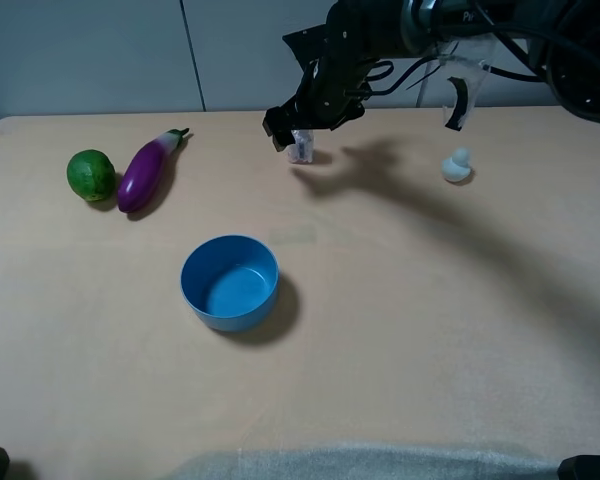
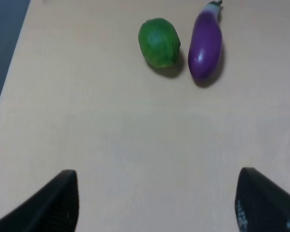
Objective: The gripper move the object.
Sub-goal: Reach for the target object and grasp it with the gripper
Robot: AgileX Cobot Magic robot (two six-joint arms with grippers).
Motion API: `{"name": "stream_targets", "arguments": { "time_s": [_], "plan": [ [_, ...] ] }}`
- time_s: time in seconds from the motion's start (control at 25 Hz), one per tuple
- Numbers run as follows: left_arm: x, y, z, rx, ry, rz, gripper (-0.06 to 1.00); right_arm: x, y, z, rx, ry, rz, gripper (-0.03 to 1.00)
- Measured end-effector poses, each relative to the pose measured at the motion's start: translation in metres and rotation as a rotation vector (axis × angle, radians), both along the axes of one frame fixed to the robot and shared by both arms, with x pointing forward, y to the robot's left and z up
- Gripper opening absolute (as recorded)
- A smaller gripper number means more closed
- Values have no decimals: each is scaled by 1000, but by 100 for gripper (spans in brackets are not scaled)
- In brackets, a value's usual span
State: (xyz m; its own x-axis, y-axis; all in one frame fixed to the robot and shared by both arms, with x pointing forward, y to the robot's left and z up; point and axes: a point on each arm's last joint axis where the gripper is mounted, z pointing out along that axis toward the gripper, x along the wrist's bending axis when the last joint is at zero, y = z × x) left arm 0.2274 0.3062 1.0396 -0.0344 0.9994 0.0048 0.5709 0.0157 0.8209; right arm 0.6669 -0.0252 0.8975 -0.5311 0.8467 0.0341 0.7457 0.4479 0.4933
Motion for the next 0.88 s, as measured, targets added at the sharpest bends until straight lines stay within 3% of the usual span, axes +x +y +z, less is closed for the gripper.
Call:
{"name": "stream_targets", "arguments": {
  "time_s": [0.88],
  "plan": [
    [0, 0, 0, 0, 0, 0, 74, 5, 2, -20, -1, -30, 6, 68]
  ]
}}
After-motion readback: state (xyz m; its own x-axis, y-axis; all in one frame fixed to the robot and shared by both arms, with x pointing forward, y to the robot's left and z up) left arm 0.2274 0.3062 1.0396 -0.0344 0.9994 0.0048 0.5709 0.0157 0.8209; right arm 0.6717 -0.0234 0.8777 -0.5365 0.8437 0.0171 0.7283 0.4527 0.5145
